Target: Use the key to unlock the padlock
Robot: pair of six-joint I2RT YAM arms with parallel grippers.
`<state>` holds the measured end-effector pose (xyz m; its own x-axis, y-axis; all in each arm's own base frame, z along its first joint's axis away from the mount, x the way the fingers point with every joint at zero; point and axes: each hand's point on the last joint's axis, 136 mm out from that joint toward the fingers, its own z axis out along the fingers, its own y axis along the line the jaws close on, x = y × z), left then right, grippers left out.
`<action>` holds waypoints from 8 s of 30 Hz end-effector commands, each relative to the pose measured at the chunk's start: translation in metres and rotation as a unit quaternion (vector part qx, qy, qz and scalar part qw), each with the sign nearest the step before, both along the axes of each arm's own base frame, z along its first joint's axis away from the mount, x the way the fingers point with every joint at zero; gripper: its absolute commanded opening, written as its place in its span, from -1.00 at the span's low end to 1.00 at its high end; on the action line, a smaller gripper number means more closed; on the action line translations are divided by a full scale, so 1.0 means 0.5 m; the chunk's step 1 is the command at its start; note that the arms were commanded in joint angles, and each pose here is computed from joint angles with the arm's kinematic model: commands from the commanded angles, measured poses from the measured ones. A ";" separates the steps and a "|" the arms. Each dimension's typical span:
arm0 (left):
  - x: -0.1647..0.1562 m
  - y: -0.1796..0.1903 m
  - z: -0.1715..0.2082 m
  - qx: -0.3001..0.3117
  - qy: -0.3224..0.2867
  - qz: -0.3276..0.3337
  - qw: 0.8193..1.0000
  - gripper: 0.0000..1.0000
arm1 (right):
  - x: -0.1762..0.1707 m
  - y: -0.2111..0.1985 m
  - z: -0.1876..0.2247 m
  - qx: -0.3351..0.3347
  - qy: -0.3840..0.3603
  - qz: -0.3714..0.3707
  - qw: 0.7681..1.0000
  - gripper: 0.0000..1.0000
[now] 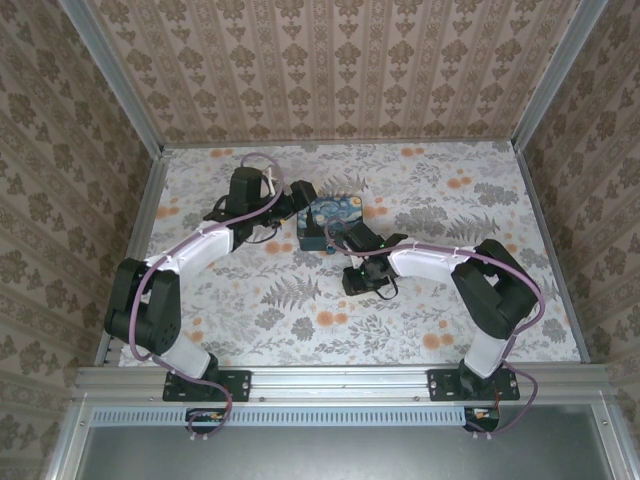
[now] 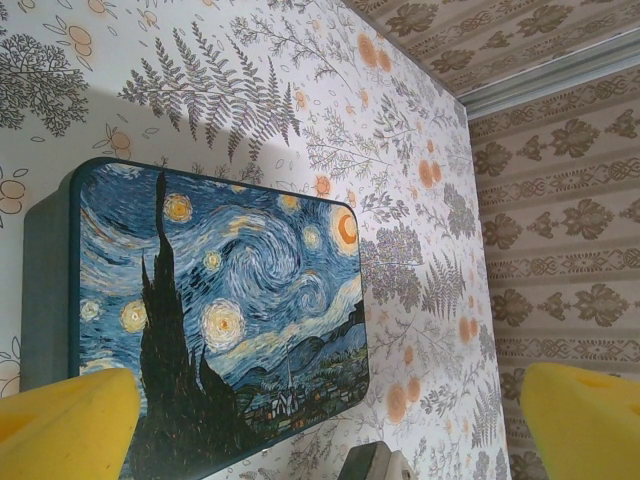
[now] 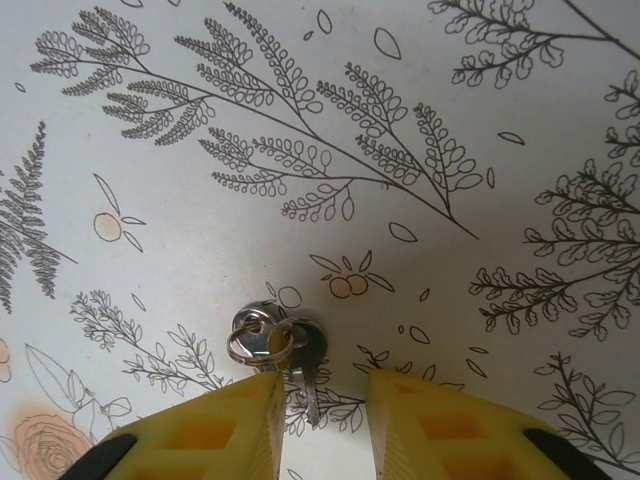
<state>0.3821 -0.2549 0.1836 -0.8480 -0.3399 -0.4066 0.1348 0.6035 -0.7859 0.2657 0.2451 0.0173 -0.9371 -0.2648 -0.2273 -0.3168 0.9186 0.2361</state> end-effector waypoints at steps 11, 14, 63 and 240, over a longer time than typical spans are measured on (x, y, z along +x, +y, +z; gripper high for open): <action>-0.005 0.006 -0.010 0.004 -0.003 -0.001 1.000 1.00 | -0.010 -0.060 -0.029 -0.088 -0.001 0.008 0.996 -0.46; -0.006 0.008 -0.008 0.004 -0.004 0.000 1.000 1.00 | -0.013 -0.055 -0.026 -0.081 -0.001 0.008 0.997 -0.42; -0.002 0.018 -0.012 0.000 -0.004 0.005 1.000 1.00 | -0.041 0.133 0.025 0.058 0.018 0.041 0.997 -0.41; -0.024 -0.093 0.037 -0.395 0.147 0.024 0.907 0.56 | 0.213 0.160 0.412 0.157 -0.168 0.005 0.973 -1.00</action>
